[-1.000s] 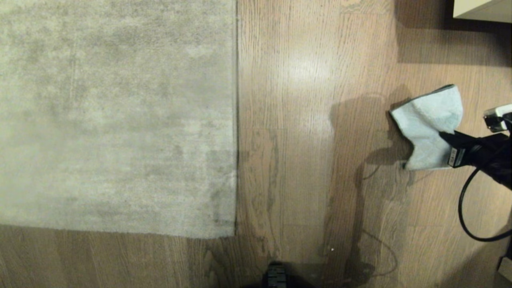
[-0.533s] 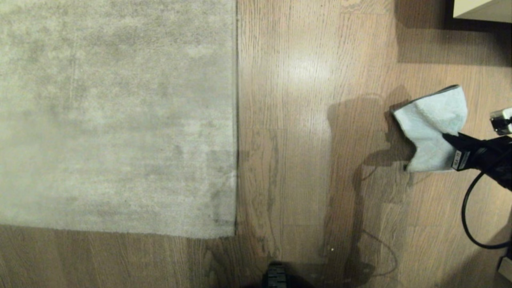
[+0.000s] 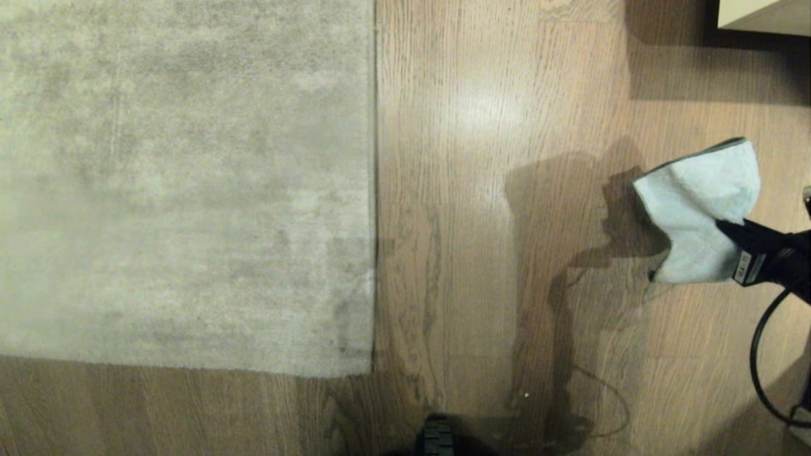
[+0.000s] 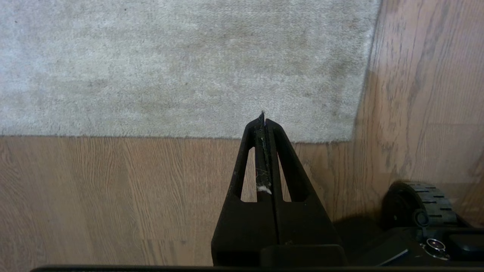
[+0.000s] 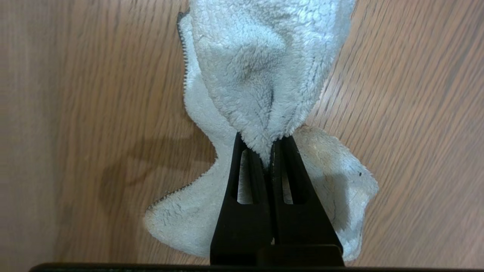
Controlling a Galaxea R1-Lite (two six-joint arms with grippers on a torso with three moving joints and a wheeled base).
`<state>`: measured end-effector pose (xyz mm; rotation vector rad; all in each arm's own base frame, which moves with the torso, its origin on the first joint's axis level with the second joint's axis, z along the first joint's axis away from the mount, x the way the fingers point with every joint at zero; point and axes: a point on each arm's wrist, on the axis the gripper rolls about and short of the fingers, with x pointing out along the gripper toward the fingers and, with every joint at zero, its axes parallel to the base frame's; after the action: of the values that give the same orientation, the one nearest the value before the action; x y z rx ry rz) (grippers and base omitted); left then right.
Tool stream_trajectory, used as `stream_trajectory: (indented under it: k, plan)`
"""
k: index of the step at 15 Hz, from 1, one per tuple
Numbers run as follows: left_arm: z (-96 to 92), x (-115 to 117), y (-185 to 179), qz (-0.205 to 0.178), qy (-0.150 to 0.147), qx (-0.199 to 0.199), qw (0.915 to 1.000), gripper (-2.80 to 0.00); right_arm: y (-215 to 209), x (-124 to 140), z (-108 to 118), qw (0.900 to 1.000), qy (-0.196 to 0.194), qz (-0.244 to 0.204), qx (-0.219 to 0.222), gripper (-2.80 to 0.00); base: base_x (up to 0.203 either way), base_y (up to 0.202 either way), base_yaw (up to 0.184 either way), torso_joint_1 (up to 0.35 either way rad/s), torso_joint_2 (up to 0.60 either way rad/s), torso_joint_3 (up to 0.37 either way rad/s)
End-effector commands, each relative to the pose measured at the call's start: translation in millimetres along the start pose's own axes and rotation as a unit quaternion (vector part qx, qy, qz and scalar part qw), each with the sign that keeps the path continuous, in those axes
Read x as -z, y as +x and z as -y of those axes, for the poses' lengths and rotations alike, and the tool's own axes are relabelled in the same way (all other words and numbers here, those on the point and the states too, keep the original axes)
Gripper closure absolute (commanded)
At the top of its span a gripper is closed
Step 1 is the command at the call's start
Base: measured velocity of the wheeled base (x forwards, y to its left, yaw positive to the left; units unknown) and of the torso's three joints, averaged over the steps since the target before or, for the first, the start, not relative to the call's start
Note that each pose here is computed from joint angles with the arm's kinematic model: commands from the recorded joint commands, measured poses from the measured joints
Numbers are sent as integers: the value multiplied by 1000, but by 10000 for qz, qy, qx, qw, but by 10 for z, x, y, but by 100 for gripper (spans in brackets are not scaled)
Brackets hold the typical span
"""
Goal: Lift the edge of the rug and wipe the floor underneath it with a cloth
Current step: Pick up the rag
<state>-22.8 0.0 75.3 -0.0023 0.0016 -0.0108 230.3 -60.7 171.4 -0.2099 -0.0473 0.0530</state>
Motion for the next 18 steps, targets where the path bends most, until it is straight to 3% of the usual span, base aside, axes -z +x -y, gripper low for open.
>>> stream_trajectory:
  k: [1,18]
  plan:
    - [0,-1,0,3,-4,-1,10000,0,-173,-42,-56,10000,-30,71,1,0,0,0,0,0,0,0]
    - [0,0,0,0,-3,-1,10000,0,-625,7,-233,10000,24,-47,-22,0,0,0,0,0,0,0]
